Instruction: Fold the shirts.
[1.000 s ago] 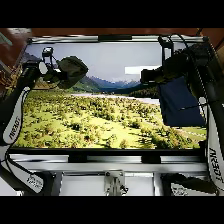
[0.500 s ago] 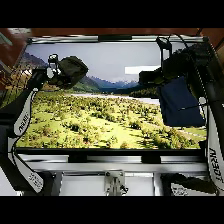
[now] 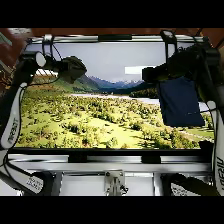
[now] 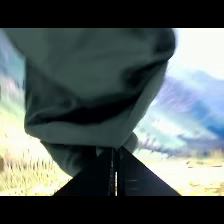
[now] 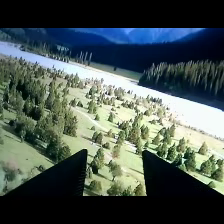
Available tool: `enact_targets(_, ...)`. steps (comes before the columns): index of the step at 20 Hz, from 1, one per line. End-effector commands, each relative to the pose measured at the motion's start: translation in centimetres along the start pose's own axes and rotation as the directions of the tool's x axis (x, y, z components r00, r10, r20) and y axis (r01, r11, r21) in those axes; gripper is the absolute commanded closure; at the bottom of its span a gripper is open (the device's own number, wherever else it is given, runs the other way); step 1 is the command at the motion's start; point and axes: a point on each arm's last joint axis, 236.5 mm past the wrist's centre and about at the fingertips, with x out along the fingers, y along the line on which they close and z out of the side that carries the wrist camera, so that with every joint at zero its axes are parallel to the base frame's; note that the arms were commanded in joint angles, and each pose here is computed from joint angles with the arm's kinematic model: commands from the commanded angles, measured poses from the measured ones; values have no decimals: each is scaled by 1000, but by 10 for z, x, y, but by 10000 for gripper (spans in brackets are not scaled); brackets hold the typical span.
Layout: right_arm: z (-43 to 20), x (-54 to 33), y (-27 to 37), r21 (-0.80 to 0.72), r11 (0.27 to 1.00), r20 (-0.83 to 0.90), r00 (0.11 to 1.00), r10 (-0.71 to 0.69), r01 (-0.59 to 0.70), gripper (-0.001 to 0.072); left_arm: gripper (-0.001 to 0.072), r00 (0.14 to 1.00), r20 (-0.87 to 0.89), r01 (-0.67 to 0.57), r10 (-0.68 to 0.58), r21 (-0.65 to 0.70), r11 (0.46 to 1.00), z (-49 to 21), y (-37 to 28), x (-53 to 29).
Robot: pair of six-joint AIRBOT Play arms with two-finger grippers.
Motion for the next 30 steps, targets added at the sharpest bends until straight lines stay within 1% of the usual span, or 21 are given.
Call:
enact_targets(1,34,-66,-11,-64,993,205,975,-88,103,204,678,967,228,84,-118,152,985,66,-75,-135)
enact_targets(3,44,-120,-23,-41,981,319,933,-166,188,205,677,933,272,175,-234,225,959,69,-132,-202)
enact_targets(5,44,-168,-33,18,969,398,887,-233,246,205,677,904,209,324,-374,237,916,45,-192,-231)
enact_targets(7,37,-203,-35,43,963,441,860,-257,266,205,676,853,85,483,-516,250,839,5,-264,-236)
enact_targets(9,23,-219,-36,51,960,429,862,-269,274,205,676,814,-25,561,-580,291,775,-43,-326,-223)
enact_targets(11,6,-221,-46,78,948,373,873,-314,308,205,674,787,-101,613,-609,247,750,-86,-374,-202)
enact_targets(12,-4,-221,-54,89,937,332,877,-348,338,205,594,781,-138,622,-609,253,741,-103,-388,-192)
enact_targets(13,-13,-220,-61,94,925,293,878,-379,368,204,331,782,-165,623,-601,253,741,-113,-393,-184)
enact_targets(14,-22,-220,-69,97,912,252,877,-410,399,133,198,792,-182,611,-583,248,752,-115,-386,-177)
enact_targets(15,-32,-219,-76,96,897,206,874,-441,431,40,192,807,-195,590,-557,225,775,-112,-368,-169)
enact_targets(17,-57,-209,-87,67,876,74,874,-481,477,40,190,848,-225,518,-480,157,841,-100,-311,-154)
enact_targets(20,-87,-165,-87,3,894,-80,891,-447,449,41,176,891,-305,360,-337,24,932,-94,-200,-127)
enact_targets(22,-115,-117,-77,39,940,-202,924,-324,339,41,80,900,-345,259,-265,-66,964,-102,-135,-106)
enact_targets(23,-131,-90,-68,92,963,-257,940,-224,255,41,79,897,-369,216,-242,-112,970,-112,-111,-95)
enact_targets(24,-142,-67,-60,159,971,-290,949,-125,176,41,43,887,-402,179,-227,-154,972,-127,-90,-85)
enact_targets(25,-152,-45,-52,234,967,-312,950,-26,103,40,14,870,-442,146,-218,-191,971,-146,-74,-72)
enact_targets(26,-161,-28,-48,297,953,-329,943,46,57,40,15,854,-477,113,-207,-218,969,-167,-61,-58)
enact_targets(28,-175,-2,-42,379,925,-371,918,144,8,41,16,839,-497,88,-220,-275,957,-194,-52,-28)
enact_targets(30,-185,16,-37,402,916,-419,886,198,-14,40,16,833,-475,110,-282,-356,928,-203,-64,0)
